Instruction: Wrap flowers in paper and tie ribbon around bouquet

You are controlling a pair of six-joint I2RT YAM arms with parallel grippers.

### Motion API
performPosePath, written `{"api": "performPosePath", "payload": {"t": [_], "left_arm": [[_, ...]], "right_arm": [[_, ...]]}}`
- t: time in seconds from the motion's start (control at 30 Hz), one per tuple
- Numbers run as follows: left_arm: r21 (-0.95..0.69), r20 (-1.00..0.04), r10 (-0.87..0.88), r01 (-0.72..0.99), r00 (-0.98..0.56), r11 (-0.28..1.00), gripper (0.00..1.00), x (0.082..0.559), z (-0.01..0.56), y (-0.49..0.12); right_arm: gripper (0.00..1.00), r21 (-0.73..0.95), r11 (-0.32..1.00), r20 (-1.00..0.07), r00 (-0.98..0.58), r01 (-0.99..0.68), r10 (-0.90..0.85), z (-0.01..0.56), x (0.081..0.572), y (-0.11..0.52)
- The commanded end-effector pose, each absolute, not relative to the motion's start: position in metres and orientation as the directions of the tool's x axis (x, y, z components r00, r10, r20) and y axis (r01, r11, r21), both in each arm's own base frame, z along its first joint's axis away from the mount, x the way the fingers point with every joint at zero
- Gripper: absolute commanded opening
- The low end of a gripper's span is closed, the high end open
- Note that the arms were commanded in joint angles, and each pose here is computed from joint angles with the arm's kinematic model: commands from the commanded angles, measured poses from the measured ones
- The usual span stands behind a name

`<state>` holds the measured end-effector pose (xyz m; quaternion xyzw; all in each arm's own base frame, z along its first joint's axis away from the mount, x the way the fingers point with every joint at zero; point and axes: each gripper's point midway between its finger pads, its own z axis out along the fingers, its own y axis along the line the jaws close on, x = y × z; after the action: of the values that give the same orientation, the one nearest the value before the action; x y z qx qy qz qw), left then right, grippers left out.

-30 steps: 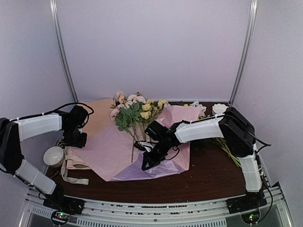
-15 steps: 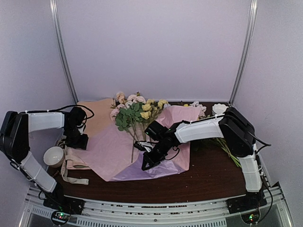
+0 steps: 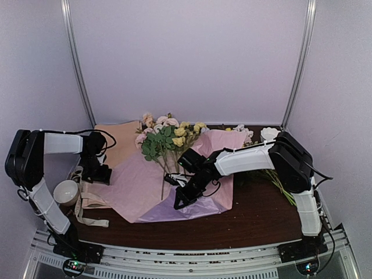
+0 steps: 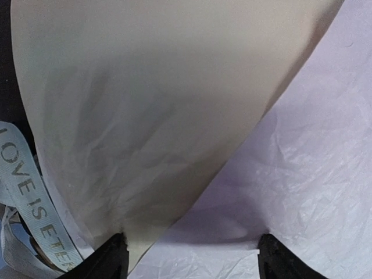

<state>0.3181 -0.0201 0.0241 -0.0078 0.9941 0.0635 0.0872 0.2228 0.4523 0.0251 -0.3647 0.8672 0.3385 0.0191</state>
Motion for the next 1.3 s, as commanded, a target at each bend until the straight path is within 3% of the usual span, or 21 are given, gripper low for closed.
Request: {"api": "performPosePath", "payload": {"t": [0.0, 0.13, 0.3, 0.5, 0.73, 0.87, 1.0, 1.13, 1.27], "left_arm": [[0.073, -0.140, 0.001, -0.009, -0.990, 0.997, 0.79, 0.311, 0.020, -0.028], [-0.032, -0.116, 0.006, 0.010, -0.993, 0.999, 0.69, 0.300, 0.017, -0.045], [-0.082, -0.133, 0.025, 0.036, -0.991, 0.996, 0.68, 0.300, 0.022, -0.054], [-0.185, -0.156, 0.029, 0.058, -0.987, 0.981, 0.57, 0.303, 0.030, -0.074], [-0.244, -0.188, 0.002, 0.049, -0.982, 0.969, 0.62, 0.302, 0.048, -0.084], [-0.234, -0.304, -0.070, 0.003, -0.950, 0.972, 0.62, 0.297, 0.085, -0.087], [-0.249, -0.405, -0.194, -0.096, -0.894, 0.964, 0.61, 0.267, 0.110, -0.099], [-0.357, -0.370, -0.307, -0.170, -0.877, 0.918, 0.60, 0.224, 0.094, -0.135], [-0.343, -0.403, -0.141, 0.006, -0.904, 0.939, 0.61, 0.200, 0.096, -0.187]], "right_arm": [[0.00, 0.552, 0.533, -0.247, -0.736, -0.642, -0.631, 0.012, 0.223, 0.444], [0.00, 0.552, 0.531, -0.247, -0.735, -0.642, -0.632, 0.012, 0.223, 0.444], [0.00, 0.552, 0.531, -0.248, -0.734, -0.643, -0.632, 0.013, 0.223, 0.444], [0.00, 0.552, 0.529, -0.249, -0.733, -0.644, -0.633, 0.013, 0.223, 0.445], [0.00, 0.551, 0.529, -0.249, -0.732, -0.645, -0.634, 0.013, 0.223, 0.444], [0.00, 0.551, 0.532, -0.247, -0.734, -0.643, -0.632, 0.013, 0.224, 0.444], [0.00, 0.548, 0.534, -0.246, -0.735, -0.643, -0.632, 0.011, 0.224, 0.444], [0.00, 0.544, 0.541, -0.243, -0.737, -0.641, -0.630, 0.009, 0.225, 0.444], [0.00, 0.537, 0.551, -0.243, -0.743, -0.638, -0.624, 0.009, 0.225, 0.441]]}}
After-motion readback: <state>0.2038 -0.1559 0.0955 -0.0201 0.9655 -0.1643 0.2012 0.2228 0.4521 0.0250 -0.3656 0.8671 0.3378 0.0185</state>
